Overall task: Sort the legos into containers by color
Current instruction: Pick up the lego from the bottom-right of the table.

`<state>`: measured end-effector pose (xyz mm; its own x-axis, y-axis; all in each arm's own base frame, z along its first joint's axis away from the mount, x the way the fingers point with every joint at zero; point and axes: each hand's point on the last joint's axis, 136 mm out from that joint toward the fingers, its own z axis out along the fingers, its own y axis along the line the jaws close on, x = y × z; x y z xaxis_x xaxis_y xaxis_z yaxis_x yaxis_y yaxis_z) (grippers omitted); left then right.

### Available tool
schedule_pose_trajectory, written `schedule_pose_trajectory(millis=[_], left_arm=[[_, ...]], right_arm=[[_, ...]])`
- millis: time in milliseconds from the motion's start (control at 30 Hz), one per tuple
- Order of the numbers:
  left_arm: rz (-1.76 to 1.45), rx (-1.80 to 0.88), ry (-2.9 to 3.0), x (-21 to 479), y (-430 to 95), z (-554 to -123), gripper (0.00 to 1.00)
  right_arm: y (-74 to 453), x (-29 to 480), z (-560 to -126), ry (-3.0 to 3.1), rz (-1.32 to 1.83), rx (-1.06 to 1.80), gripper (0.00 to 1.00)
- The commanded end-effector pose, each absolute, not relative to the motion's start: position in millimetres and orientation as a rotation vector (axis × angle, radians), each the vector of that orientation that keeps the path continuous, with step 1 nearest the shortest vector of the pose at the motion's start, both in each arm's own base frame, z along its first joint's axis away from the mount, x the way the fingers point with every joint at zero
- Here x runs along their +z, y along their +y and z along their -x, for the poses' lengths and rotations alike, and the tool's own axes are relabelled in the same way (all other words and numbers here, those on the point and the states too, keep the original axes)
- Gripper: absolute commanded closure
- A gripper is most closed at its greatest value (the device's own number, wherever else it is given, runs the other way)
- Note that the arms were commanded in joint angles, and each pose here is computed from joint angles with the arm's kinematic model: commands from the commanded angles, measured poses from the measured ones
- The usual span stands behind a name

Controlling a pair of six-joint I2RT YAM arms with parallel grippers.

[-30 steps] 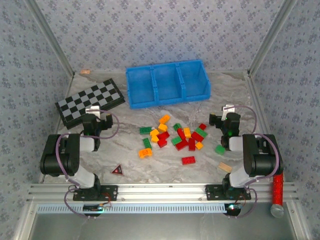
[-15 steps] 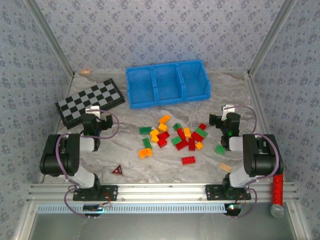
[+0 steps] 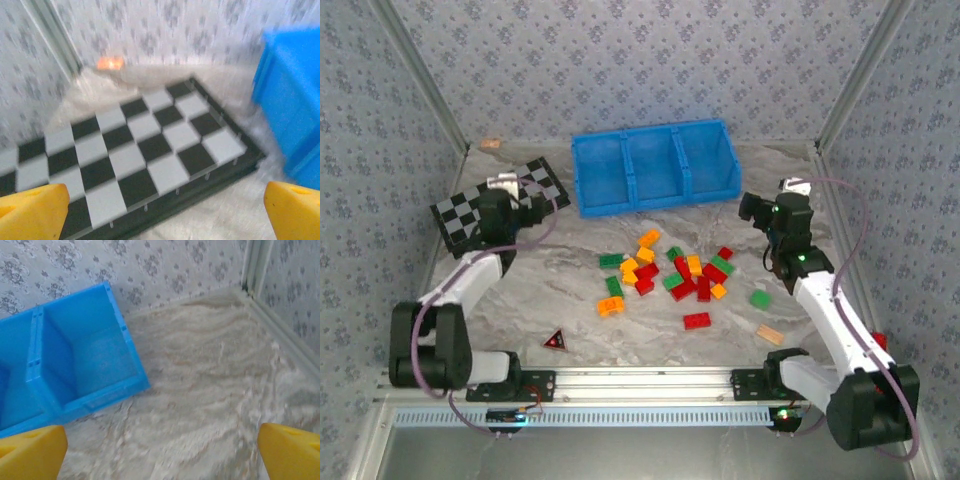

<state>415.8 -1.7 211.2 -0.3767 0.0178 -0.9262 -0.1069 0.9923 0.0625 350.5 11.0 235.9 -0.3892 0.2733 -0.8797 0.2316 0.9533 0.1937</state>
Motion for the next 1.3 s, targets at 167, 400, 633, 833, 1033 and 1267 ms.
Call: schedule_pose_trajectory(millis=[167, 400, 633, 833, 1033, 1267], left_arm=[[-0.052, 0.087, 2.148, 268, -21, -364, 0.01], [-0.262, -0.016, 2.239, 275, -63, -336, 0.03], [-0.407, -0.069, 2.297, 253, -104, -316, 0.03], [-0.495, -0.06, 2.312, 245, -126, -306, 0.03], [-0.662, -0.007, 2.372, 232, -139, -292, 0.03], [-0.746, 0.012, 2.401, 221, -158, -276, 0.03]], right_arm=[[20, 150, -248, 2.479, -0.841, 0.113, 0.03], [20, 119, -222, 2.614, -0.898, 0.064, 0.06], [16, 77, -212, 2.67, -0.93, 0.087, 0.13], [10, 60, -217, 2.689, -0.921, 0.097, 0.17], [3, 50, -224, 2.717, -0.912, 0.075, 0.24], [0, 35, -225, 2.735, -0.926, 0.093, 0.3]])
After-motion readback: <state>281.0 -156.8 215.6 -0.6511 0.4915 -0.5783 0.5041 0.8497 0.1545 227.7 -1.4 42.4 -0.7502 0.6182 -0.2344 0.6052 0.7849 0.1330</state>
